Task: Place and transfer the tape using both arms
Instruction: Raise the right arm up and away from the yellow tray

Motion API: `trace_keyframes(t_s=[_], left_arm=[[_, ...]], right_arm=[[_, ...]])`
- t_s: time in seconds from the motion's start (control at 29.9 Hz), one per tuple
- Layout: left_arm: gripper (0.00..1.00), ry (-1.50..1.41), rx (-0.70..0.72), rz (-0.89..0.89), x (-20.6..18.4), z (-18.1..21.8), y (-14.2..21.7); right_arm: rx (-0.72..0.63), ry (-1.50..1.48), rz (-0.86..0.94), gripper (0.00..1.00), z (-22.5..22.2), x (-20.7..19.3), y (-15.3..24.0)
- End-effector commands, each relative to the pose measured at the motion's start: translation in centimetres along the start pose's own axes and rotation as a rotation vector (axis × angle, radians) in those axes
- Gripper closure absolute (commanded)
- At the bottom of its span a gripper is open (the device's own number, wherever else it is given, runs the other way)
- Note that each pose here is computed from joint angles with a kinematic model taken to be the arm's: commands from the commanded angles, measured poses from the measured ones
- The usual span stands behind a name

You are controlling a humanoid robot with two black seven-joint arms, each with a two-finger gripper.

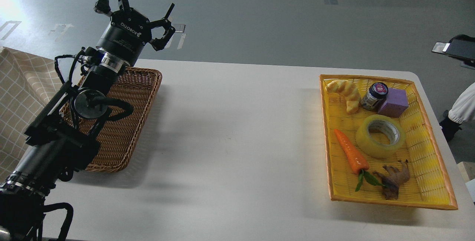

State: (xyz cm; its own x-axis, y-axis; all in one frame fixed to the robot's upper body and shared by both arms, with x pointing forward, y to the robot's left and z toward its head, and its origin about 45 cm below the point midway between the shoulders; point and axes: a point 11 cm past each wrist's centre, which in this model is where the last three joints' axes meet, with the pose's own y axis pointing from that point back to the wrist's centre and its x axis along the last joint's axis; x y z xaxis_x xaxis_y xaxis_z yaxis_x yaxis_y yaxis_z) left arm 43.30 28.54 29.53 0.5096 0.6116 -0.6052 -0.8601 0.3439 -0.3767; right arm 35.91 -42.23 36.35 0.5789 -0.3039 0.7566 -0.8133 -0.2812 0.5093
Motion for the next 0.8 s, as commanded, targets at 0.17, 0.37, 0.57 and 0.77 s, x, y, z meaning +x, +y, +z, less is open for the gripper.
trace_keyframes(t_s=[0.17,0.37,0.57,0.77], left_arm=[[0.02,0.000,0.001,0.000,0.0,0.0,0.0],[0.02,0.000,0.001,0.000,0.0,0.0,0.0],[0.02,-0.004,0.001,0.002,0.1,0.1,0.1],[0.02,-0.003,0.001,0.001,0.1,0.1,0.1]], right_arm=[[-0.067,0.169,-0.008,0.01,0.5,-0.5,-0.9],[-0.091,0.286,-0.035,0.01,0.5,-2.1,-2.8],[-0.135,0.373,-0.041,0.01,1.1,-2.5,-3.4],[-0.171,0.403,-0.076,0.01,2.4,-4.0,-4.3]])
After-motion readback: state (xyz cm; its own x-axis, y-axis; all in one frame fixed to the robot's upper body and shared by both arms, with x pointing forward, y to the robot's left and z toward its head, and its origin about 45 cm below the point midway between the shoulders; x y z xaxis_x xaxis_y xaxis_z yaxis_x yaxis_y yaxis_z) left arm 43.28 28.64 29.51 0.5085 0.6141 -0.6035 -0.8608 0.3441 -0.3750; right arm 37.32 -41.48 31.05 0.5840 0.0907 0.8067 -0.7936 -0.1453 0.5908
